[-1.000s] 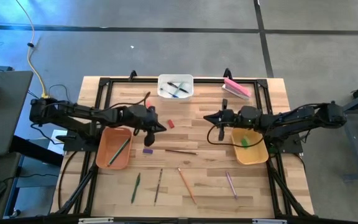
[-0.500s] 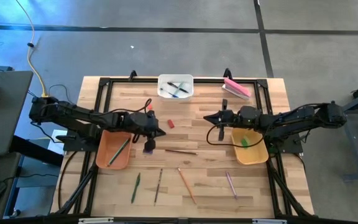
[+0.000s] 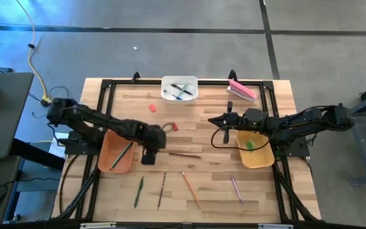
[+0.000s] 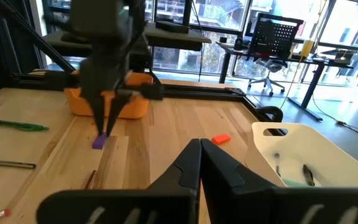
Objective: Sort crayons/erasers/pens/pencils in bins
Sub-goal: Put the blue eraser into the yellow bin
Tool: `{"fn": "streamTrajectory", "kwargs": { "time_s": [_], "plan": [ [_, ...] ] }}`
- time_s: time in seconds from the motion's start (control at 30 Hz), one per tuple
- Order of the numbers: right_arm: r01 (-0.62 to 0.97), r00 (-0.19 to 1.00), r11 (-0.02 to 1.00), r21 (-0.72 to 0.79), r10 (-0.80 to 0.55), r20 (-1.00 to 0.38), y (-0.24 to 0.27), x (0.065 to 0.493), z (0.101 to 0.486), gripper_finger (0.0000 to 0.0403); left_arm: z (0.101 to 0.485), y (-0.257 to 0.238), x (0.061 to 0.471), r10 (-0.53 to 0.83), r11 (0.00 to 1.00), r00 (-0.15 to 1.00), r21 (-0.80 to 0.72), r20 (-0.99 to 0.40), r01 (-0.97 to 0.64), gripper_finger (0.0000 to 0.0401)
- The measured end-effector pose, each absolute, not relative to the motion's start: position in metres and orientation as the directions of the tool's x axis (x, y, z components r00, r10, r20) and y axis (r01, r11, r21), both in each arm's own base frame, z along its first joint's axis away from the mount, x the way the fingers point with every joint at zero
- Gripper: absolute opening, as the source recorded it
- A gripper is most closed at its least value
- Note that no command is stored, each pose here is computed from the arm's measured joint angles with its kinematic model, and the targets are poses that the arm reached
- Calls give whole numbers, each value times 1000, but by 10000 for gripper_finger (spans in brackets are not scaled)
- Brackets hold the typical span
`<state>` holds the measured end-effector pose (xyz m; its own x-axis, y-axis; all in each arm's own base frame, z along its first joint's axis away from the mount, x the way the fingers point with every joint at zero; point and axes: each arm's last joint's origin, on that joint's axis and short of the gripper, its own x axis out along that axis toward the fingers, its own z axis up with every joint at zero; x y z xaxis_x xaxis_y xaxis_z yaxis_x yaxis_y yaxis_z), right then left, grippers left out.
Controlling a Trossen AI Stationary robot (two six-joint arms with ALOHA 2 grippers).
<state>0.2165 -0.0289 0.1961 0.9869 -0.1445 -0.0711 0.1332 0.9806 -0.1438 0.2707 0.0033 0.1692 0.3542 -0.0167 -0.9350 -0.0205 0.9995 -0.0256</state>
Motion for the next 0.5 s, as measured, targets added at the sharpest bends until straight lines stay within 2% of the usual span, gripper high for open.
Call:
{"fn": "streamTrajectory", "kwargs": {
  "time_s": [0.2, 0.3, 0.5],
  "plan": [
    [132, 986, 981, -143, -144, -80, -29, 216, 195, 0, 153, -9, 274, -36, 999, 199, -32, -979, 22, 113],
    [131, 986, 981, -143, -144, -84, -29, 216, 195, 0, 148, -11, 273, -39, 999, 164, -35, -986, 29, 144],
    [130, 986, 982, -140, -144, -88, -29, 216, 195, 0, 136, -11, 274, -21, 1000, 120, -19, -993, 18, 173]
  ]
}}
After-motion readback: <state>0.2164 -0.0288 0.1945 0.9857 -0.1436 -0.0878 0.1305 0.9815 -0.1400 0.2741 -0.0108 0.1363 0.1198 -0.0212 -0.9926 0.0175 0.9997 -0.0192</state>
